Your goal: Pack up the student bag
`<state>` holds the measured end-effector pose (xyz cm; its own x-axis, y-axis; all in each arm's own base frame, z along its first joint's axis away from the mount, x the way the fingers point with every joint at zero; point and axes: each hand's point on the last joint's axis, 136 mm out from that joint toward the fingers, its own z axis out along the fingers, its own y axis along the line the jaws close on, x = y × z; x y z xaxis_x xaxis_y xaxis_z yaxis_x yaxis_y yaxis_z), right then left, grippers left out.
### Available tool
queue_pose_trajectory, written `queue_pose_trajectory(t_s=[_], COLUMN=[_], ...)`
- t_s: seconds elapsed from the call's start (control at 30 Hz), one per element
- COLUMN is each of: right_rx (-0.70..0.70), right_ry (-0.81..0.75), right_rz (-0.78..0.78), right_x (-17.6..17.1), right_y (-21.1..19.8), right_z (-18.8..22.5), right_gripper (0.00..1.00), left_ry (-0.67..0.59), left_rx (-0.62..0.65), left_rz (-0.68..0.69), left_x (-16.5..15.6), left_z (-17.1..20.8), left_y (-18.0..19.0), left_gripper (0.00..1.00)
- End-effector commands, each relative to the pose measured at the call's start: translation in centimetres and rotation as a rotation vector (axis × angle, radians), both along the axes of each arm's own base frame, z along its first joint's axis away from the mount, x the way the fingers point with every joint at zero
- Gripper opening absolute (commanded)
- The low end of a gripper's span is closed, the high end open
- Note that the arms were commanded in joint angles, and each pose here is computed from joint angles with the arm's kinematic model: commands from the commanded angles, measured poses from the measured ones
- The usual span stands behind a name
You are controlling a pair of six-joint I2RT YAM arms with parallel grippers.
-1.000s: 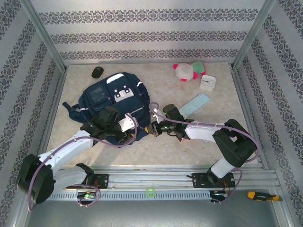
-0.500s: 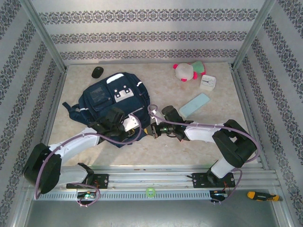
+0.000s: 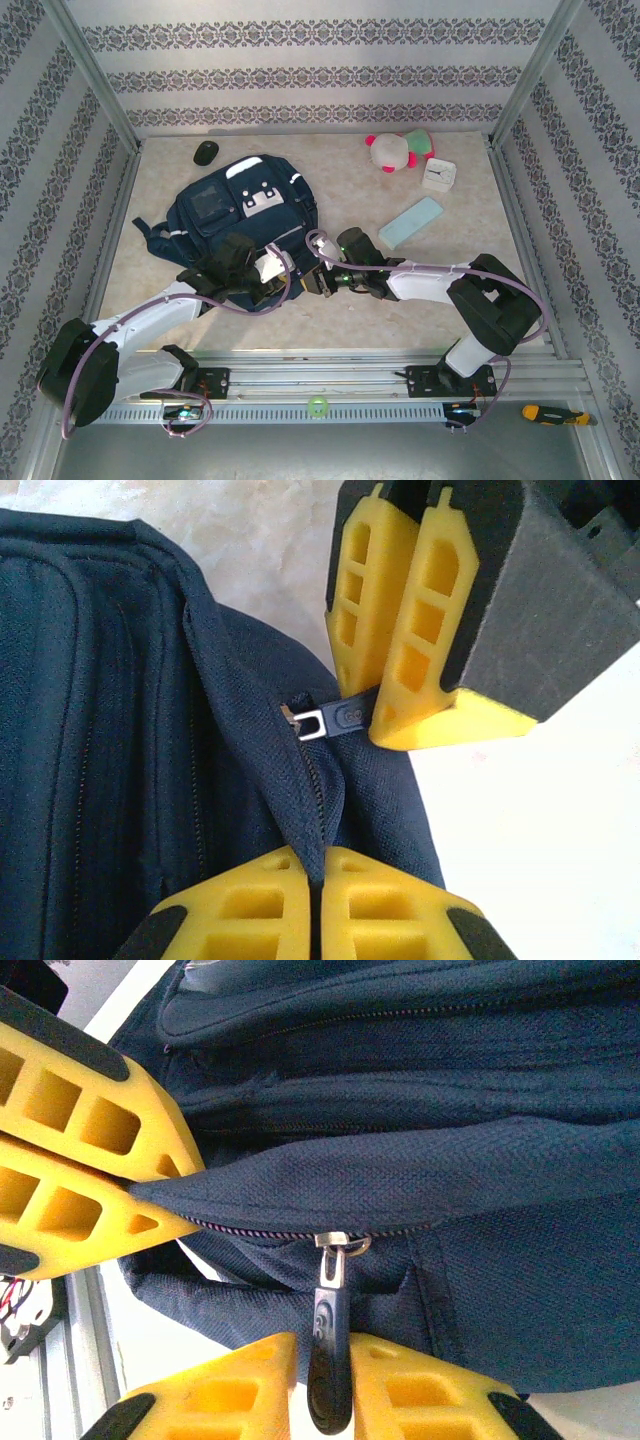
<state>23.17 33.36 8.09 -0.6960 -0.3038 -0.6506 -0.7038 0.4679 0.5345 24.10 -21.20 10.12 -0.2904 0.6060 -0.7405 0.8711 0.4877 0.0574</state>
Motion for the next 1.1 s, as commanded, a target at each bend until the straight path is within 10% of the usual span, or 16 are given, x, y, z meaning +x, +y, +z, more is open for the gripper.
queue_pose_trajectory(t_s=[0.0, 0.07, 0.53, 0.8, 1.07], right_rx=[0.006, -0.005, 0.008, 0.043, 0.052], right_ry=[-0.034, -0.034, 0.043, 0.006, -0.002], right_rz=[0.017, -0.009, -0.247, -0.162, -0.154], right_x=[0.1, 0.5, 4.2, 2.6, 2.2], right_y=[0.6, 0.2, -5.6, -2.8, -2.5], right_z=[0.3, 0.4, 0.1, 1.6, 2.1], right_gripper=[0.13, 0.00, 0.00, 0.00, 0.00], left_ry=[-0.064, -0.065, -0.063, -0.037, -0.058], left_rx=[-0.101, -0.080, 0.168, -0.032, -0.050], left_rz=[-0.051, -0.045, 0.011, 0.052, 0.104], left_x=[0.2, 0.2, -1.5, -0.6, 4.1], left_z=[2.7, 2.5, 1.6, 4.6, 4.9], left_y=[-1.6, -1.3, 6.0, 3.2, -2.0], left_gripper=[0.07, 0.07, 0.10, 0.60, 0.73])
